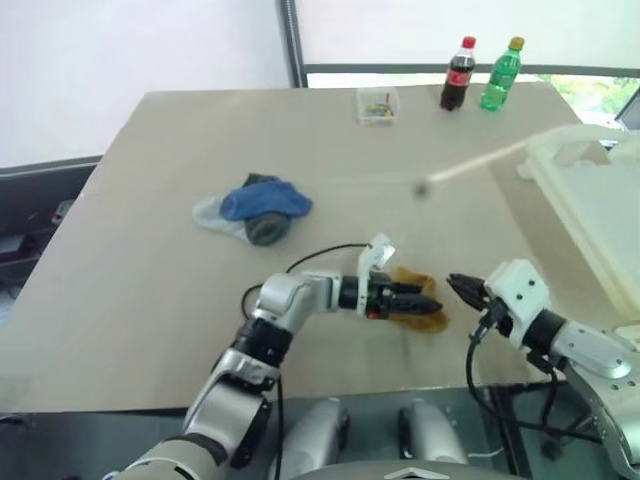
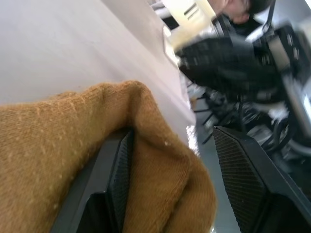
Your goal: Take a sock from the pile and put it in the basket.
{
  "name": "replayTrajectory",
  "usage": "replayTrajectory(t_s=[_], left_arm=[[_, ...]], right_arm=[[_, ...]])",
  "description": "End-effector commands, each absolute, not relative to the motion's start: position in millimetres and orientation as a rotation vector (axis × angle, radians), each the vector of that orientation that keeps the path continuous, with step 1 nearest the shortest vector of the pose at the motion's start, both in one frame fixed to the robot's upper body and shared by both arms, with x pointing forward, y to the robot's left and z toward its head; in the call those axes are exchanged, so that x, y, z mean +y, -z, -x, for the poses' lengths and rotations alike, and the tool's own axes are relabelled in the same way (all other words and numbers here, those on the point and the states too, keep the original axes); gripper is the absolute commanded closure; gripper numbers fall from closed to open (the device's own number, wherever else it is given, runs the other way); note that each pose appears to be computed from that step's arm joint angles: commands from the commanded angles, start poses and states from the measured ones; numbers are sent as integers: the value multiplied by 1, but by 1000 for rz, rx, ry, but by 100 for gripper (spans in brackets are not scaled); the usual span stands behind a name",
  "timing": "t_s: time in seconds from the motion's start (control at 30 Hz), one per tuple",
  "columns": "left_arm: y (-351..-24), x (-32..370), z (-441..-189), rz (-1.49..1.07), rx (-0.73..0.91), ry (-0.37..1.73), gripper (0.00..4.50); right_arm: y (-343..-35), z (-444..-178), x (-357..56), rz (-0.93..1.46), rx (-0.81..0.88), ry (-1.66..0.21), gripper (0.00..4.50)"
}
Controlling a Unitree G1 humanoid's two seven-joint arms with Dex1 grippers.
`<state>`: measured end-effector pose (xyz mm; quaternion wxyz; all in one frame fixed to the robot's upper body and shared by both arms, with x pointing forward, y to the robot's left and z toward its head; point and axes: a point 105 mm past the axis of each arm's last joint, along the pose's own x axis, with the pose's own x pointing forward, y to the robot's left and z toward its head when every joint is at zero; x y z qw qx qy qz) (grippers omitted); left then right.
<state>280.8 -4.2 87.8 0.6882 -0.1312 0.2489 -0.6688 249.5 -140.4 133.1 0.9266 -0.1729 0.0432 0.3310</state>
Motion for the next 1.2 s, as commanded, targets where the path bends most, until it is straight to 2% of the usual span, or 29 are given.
replayTrajectory(t_s=[0.03, 0.2, 0.3, 0.43, 0.57, 0.73, 0.83, 0.87, 0.93, 1.03, 1.07, 1.1, 1.2], left_arm=[[-102, 3, -279, 235, 455, 1521, 175], [-115, 21, -279, 161, 355, 1508, 175], [-119, 31, -279, 102, 308, 1485, 175], [-122, 48, -278, 5, 251, 1434, 175], [-116, 62, -276, -37, 226, 1392, 175], [-113, 65, -279, -55, 185, 1347, 175], [-112, 66, -279, -79, 166, 1337, 175], [-112, 67, -280, -90, 156, 1331, 175], [-111, 69, -281, -96, 150, 1323, 175], [-110, 74, -283, -110, 143, 1310, 175], [-109, 75, -283, -114, 142, 1307, 175], [-109, 75, -284, -117, 141, 1304, 175], [-108, 77, -285, -115, 140, 1295, 175]], right_arm=[[-140, -254, -126, 323, 55, -719, 437], [-141, -266, -107, 327, 29, -790, 437], [-131, -268, -101, 353, 60, -837, 437], [-88, -264, -115, 467, 222, -855, 437], [-71, -257, -122, 442, 271, -854, 437], [-84, -260, -117, 361, 190, -870, 437], [-113, -265, -115, 297, 91, -852, 360], [-122, -265, -118, 281, 68, -826, 301], [-129, -259, -117, 245, 72, -831, 217], [-131, -252, -118, 213, 103, -810, 92], [-130, -249, -117, 210, 116, -819, 36], [-129, -246, -116, 219, 118, -819, 6], [-117, -244, -115, 183, 177, -793, 6]])
